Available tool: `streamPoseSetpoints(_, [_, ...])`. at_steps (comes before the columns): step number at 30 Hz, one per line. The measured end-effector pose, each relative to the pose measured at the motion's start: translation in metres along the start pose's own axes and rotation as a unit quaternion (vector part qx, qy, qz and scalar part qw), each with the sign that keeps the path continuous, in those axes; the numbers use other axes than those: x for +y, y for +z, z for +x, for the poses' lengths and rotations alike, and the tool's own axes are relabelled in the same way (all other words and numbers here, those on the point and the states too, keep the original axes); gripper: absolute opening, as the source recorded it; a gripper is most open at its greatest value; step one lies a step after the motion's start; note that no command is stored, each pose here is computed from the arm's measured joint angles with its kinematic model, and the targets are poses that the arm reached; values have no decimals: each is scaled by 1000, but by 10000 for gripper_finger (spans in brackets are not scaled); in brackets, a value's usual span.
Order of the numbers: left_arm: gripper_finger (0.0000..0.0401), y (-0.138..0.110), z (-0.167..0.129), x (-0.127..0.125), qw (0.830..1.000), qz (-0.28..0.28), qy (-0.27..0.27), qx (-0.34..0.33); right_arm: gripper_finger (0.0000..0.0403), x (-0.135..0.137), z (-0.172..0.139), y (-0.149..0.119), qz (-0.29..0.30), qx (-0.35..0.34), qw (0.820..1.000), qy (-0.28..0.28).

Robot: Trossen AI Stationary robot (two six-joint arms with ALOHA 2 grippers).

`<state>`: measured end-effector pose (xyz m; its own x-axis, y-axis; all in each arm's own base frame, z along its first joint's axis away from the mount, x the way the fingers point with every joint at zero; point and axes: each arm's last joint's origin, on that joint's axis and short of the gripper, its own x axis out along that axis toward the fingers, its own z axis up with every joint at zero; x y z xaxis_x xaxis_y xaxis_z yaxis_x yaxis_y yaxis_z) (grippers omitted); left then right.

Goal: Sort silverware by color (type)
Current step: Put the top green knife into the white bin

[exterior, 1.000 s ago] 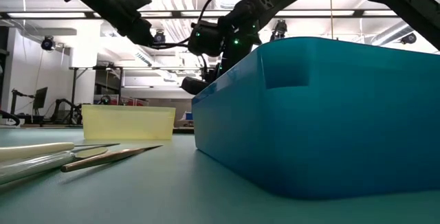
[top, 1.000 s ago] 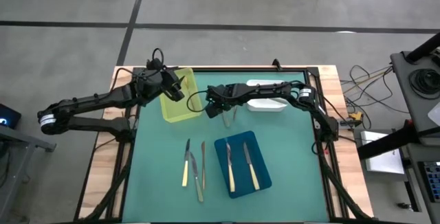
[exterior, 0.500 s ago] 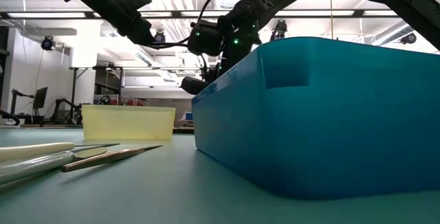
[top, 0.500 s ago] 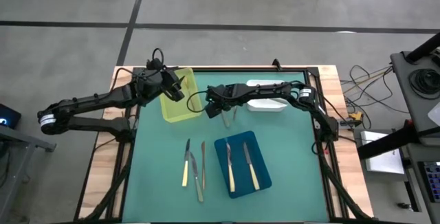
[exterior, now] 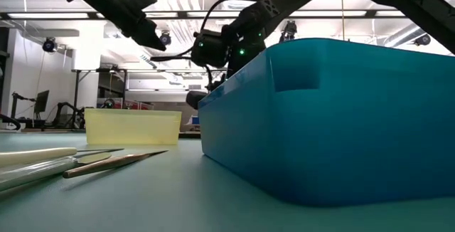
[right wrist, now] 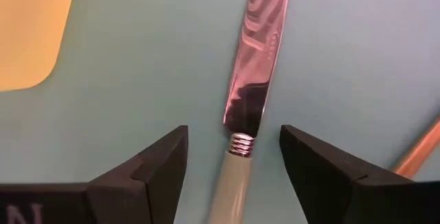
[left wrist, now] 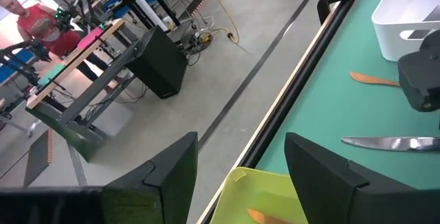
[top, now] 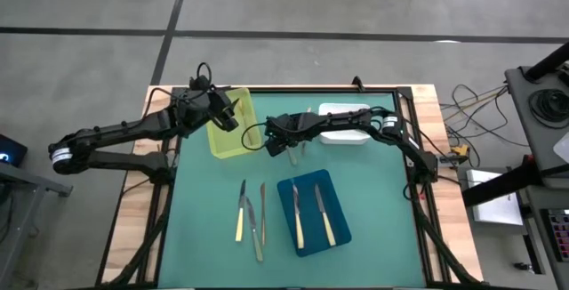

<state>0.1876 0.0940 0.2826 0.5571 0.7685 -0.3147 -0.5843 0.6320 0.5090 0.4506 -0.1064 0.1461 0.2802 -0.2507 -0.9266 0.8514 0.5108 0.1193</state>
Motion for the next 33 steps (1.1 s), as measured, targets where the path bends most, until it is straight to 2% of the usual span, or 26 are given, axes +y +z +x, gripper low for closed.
streamPoseSetpoints(6, [200, 0, 0, 0, 1000, 0, -1, -1, 191, -1, 7, -3, 4, 12, 1000, -6])
streamPoseSetpoints(14, [200, 0, 0, 0, 1000, 0, -1, -1, 78, -3, 14, -5, 15, 26, 999, -14])
streamPoseSetpoints(18, [200, 0, 0, 0, 1000, 0, -1, -1, 38, -2, 14, -5, 18, 29, 999, -4])
streamPoseSetpoints(25, [200, 0, 0, 0, 1000, 0, -1, -1, 27, -1, 10, -4, 18, 28, 999, 8])
streamPoseSetpoints(33, [200, 0, 0, 0, 1000, 0, -1, -1, 25, 0, -9, 0, 6, 19, 1000, 21])
